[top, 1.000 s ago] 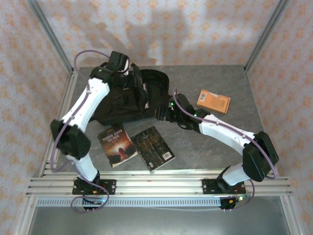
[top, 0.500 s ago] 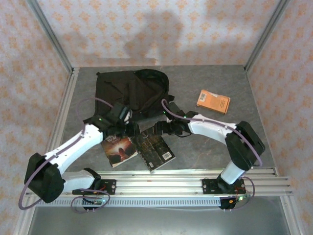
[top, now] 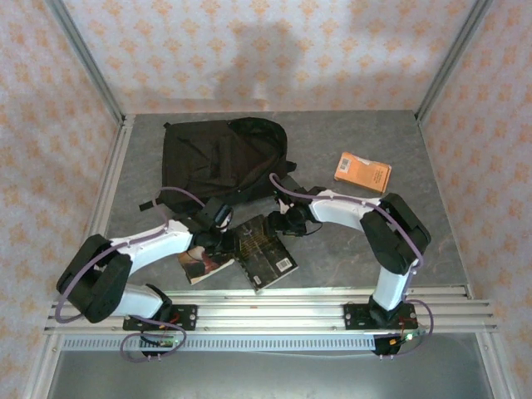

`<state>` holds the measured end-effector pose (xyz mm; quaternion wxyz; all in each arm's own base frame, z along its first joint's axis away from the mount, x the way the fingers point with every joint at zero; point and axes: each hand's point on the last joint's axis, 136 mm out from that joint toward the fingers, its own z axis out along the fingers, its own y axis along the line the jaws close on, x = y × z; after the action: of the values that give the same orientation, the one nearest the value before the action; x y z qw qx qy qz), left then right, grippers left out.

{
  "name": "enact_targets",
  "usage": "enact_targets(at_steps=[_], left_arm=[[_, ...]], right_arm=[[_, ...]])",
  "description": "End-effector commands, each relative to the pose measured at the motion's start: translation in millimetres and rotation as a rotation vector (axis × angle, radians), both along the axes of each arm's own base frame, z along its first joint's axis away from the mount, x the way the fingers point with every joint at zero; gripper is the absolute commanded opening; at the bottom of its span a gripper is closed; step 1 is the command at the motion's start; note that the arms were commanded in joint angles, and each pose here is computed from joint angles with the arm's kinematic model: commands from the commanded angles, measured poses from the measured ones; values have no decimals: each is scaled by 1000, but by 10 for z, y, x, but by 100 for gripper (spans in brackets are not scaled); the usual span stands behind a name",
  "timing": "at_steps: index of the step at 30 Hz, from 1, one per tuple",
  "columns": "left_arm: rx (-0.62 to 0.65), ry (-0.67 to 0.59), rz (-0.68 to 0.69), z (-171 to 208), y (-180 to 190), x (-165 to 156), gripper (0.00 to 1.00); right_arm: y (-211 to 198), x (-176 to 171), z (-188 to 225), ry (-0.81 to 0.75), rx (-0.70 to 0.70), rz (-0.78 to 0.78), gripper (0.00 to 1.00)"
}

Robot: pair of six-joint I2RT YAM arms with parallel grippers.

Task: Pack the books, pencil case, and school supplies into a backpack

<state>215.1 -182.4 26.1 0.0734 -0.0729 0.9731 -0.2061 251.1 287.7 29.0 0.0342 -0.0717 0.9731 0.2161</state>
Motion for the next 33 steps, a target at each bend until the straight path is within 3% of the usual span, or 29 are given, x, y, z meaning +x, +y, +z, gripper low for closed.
enact_targets(at_steps=[1,7,26,33], left_arm=[[8,0,-21,-158,-22,-2,11],[32,10,-12,-276,25,-16,5],[46,16,-11,-338,51,-30,2],[53,14,-11,-318,70,-46,0]], right_arm=[[276,-171,-94,95,109,52,62],[375,-254,83,109,154,89,61],[434,-350,746,89,304,101,60],[563,-347,810,171,500,50,59]])
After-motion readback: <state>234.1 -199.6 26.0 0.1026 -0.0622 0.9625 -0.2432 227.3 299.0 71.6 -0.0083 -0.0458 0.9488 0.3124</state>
